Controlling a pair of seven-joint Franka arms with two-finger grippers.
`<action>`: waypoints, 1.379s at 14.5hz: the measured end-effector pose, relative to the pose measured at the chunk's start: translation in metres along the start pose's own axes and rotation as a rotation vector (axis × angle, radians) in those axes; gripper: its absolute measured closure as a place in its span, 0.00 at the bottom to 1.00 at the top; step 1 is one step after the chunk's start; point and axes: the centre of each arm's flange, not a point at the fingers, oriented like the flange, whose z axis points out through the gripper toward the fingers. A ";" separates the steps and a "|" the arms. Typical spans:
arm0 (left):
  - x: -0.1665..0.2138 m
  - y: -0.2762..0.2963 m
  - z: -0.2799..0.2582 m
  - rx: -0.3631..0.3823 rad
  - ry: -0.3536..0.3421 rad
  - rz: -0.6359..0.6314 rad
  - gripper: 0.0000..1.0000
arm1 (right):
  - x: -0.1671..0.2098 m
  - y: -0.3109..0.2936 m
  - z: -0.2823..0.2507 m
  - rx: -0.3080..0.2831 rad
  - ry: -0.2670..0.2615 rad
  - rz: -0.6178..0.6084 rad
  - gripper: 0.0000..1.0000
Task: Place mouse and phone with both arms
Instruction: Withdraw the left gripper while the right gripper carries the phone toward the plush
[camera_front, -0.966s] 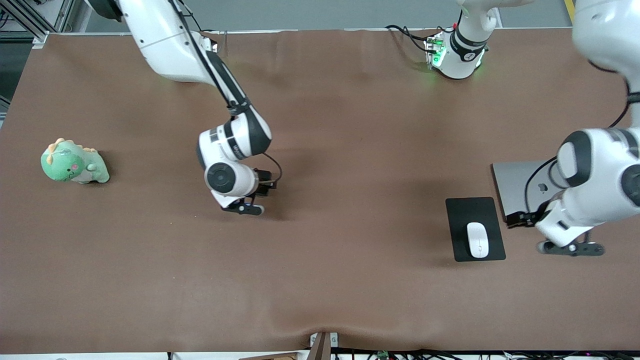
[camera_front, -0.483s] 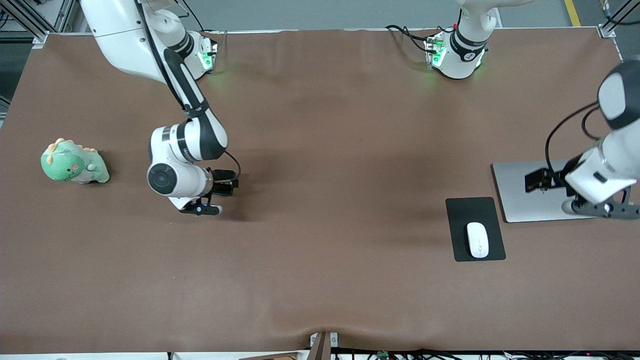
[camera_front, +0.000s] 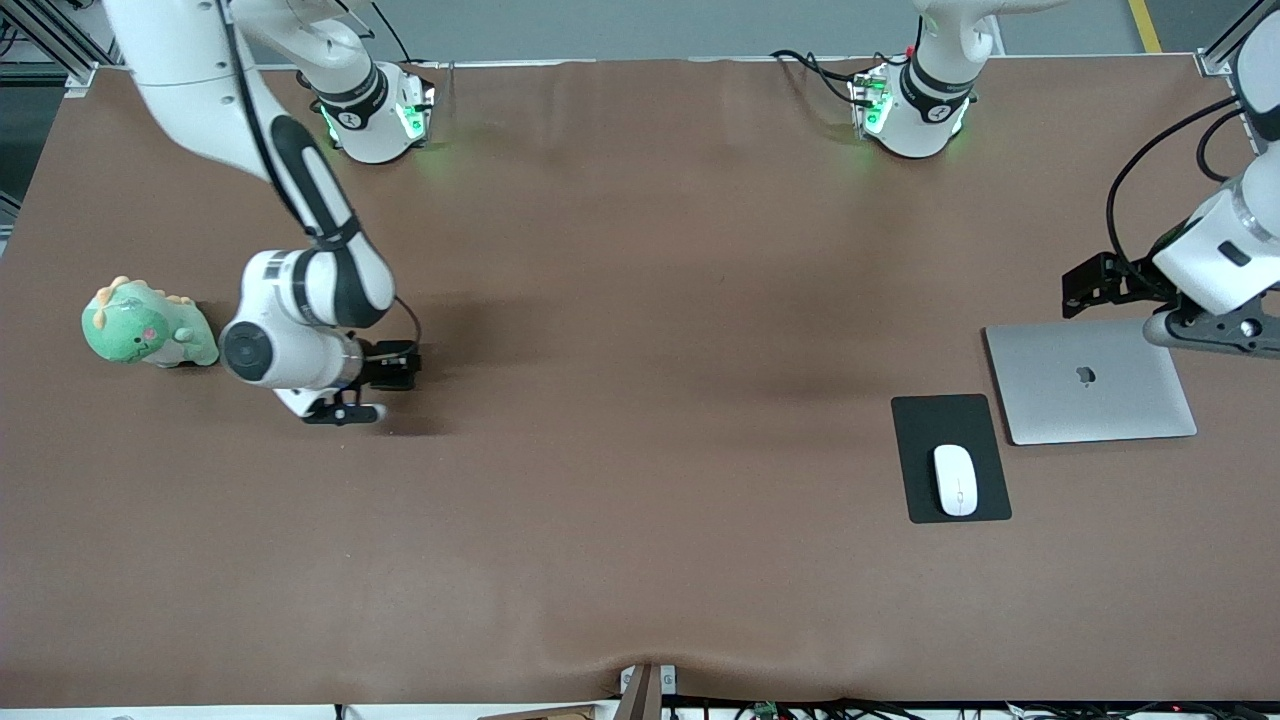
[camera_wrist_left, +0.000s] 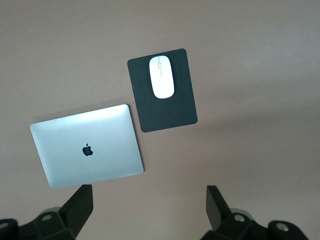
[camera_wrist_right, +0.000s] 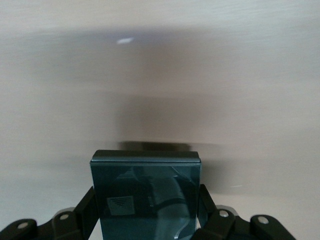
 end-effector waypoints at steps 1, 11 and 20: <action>-0.003 0.000 -0.003 0.001 -0.004 0.000 0.00 | 0.000 0.019 -0.002 0.007 0.003 -0.008 0.20; -0.036 0.009 -0.044 0.006 -0.009 0.004 0.00 | -0.006 0.117 -0.008 -0.074 0.019 -0.094 0.20; -0.039 0.018 -0.045 -0.026 -0.022 0.011 0.00 | -0.007 0.117 0.000 -0.074 0.006 -0.099 0.00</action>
